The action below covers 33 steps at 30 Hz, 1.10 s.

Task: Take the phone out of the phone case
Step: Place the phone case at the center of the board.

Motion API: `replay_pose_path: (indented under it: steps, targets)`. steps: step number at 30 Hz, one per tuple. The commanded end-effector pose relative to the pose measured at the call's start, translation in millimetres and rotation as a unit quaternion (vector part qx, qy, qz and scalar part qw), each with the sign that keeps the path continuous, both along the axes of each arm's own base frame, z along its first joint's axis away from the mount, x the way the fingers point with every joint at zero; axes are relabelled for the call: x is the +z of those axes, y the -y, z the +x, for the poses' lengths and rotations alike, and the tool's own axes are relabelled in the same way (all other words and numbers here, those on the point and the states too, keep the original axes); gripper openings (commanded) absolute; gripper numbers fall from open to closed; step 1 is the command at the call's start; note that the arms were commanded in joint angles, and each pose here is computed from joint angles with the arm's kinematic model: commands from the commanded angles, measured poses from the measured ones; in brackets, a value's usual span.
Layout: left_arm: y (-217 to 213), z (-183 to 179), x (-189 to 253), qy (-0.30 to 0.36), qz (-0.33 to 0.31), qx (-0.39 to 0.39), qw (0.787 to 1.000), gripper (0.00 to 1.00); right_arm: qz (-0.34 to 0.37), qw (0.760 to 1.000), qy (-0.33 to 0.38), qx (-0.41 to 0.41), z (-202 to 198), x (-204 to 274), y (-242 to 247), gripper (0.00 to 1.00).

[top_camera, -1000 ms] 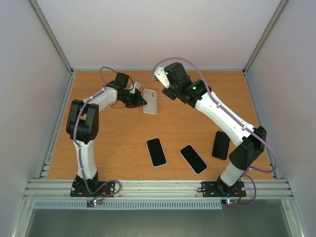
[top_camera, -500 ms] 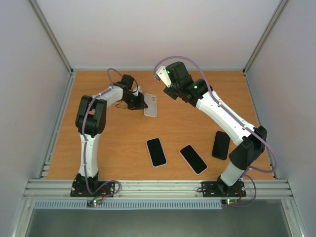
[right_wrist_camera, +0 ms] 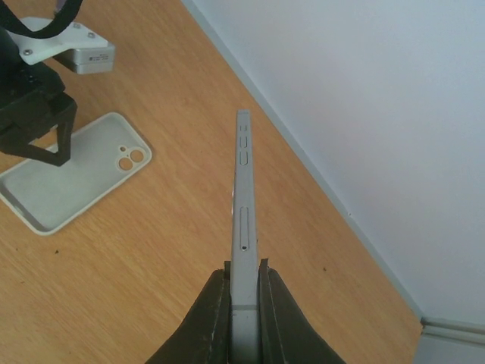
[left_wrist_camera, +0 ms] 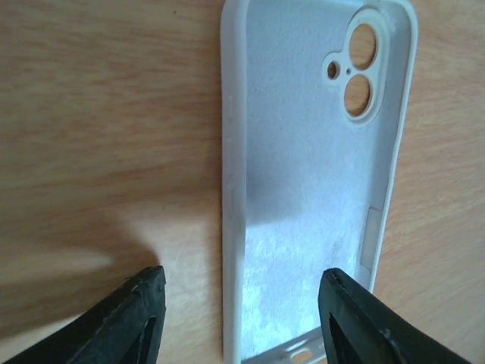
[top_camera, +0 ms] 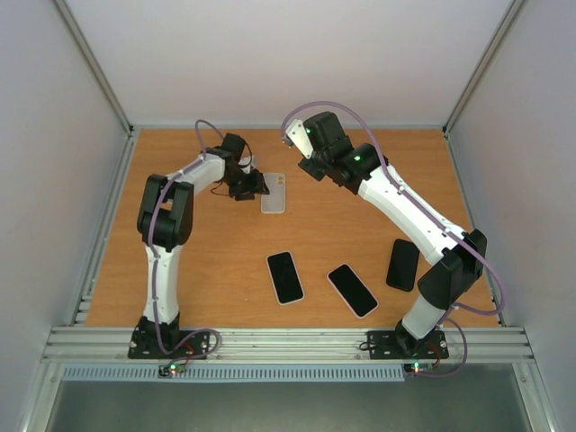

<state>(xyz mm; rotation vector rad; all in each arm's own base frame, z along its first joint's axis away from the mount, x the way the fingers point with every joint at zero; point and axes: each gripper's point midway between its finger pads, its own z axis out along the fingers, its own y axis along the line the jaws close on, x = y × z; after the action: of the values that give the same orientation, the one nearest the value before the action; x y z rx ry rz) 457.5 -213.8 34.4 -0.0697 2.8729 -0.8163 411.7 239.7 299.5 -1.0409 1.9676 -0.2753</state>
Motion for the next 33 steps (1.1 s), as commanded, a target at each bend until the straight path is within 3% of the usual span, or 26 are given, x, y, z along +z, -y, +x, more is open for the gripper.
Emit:
replay_pose_path:
  steps: [1, 4, 6, 11, 18, 27, 33]
  targets:
    - [-14.6, -4.5, 26.7, 0.021, 0.020, 0.013, 1.000, 0.58, 0.014, 0.999, 0.032, 0.002, 6.8, 24.7, -1.9, 0.01]
    - [-18.8, -4.8, 68.6, 0.051, -0.026, 0.026, 0.998, 0.61, 0.016, 0.999, 0.044, 0.007, 7.8, 34.8, -2.3, 0.01]
    - [-23.6, -3.9, 107.1, 0.084, -0.074, 0.044, 0.993, 0.69, 0.019, 0.998, 0.052, 0.013, 6.8, 42.7, -3.6, 0.01]
    - [-31.5, -9.3, 207.1, 0.164, -0.174, 0.085, 0.967, 0.82, 0.021, 0.996, 0.083, 0.032, 4.0, 62.7, -11.4, 0.01]
    - [-28.3, -28.3, 298.7, 0.228, -0.261, 0.091, 0.934, 0.84, -0.016, 0.986, 0.153, 0.071, -3.8, 87.6, -39.3, 0.01]
    - [-21.1, -46.9, 340.0, 0.232, -0.348, 0.087, 0.904, 0.89, -0.092, 0.939, 0.311, 0.116, -24.6, 119.3, -97.4, 0.01]
    - [-21.0, -52.4, 347.6, 0.209, -0.388, 0.103, 0.892, 0.88, -0.114, 0.914, 0.362, 0.141, -43.4, 122.3, -131.3, 0.01]
